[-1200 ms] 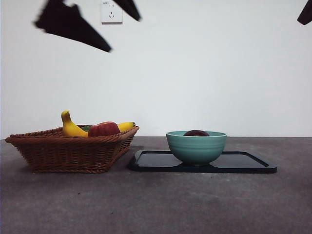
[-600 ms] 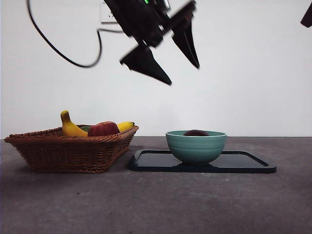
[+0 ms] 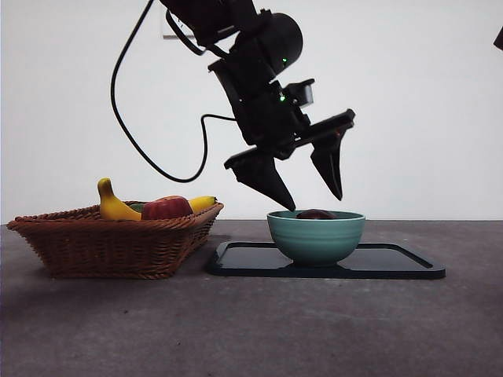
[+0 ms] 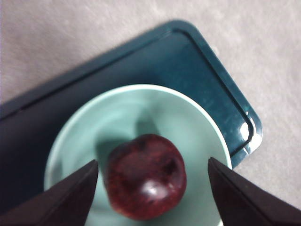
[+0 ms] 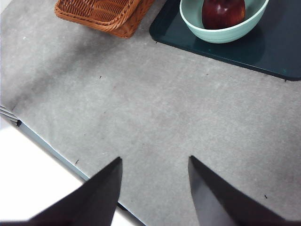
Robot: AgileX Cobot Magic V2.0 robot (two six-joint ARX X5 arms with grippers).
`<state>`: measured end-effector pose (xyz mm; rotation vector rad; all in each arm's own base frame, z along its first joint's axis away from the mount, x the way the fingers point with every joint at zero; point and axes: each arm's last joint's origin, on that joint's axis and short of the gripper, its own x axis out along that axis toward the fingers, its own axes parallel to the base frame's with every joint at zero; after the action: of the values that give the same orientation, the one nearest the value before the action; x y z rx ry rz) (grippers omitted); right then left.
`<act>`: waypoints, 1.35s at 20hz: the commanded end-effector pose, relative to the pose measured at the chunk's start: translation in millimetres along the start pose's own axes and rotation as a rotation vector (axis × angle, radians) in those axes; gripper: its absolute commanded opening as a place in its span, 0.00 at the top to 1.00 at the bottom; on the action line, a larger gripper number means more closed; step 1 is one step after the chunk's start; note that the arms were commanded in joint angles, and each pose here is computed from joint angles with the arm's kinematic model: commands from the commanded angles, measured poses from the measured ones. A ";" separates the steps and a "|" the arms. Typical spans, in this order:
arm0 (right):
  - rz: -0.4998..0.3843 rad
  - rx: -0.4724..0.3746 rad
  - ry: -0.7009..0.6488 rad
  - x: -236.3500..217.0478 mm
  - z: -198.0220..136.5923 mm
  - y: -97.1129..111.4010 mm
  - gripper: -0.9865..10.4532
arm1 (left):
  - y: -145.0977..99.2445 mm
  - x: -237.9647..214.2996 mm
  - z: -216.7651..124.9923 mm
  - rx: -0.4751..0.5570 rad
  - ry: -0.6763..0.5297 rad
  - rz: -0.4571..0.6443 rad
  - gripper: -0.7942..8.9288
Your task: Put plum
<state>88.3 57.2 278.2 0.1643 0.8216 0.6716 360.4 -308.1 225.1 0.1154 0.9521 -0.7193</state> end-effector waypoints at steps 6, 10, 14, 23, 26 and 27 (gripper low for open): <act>0.007 0.004 -0.004 -0.4 1.4 1.2 0.72 | -5.1 23.3 -4.4 0.047 0.022 0.048 0.52; 0.007 0.003 -0.004 -0.4 1.5 1.2 0.72 | -5.3 30.8 -8.1 0.049 0.040 0.048 0.52; 0.007 0.003 -0.005 -0.4 1.5 1.2 0.72 | -5.2 37.1 -11.1 0.049 0.052 0.049 0.52; 0.004 -0.004 -0.006 -0.4 1.5 1.1 0.72 | -7.2 29.3 -7.5 0.052 0.036 0.045 0.67; 0.004 -0.004 -0.006 -0.4 1.5 1.1 0.72 | -11.1 -0.4 6.2 0.064 -0.036 0.038 0.67; 0.004 -0.004 -0.006 -0.4 1.5 1.1 0.72 | -12.7 -14.6 11.4 0.069 -0.065 0.036 0.67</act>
<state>88.3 57.2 278.2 0.1635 0.8213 0.6716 355.4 -312.9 226.8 0.1755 0.9279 -0.7015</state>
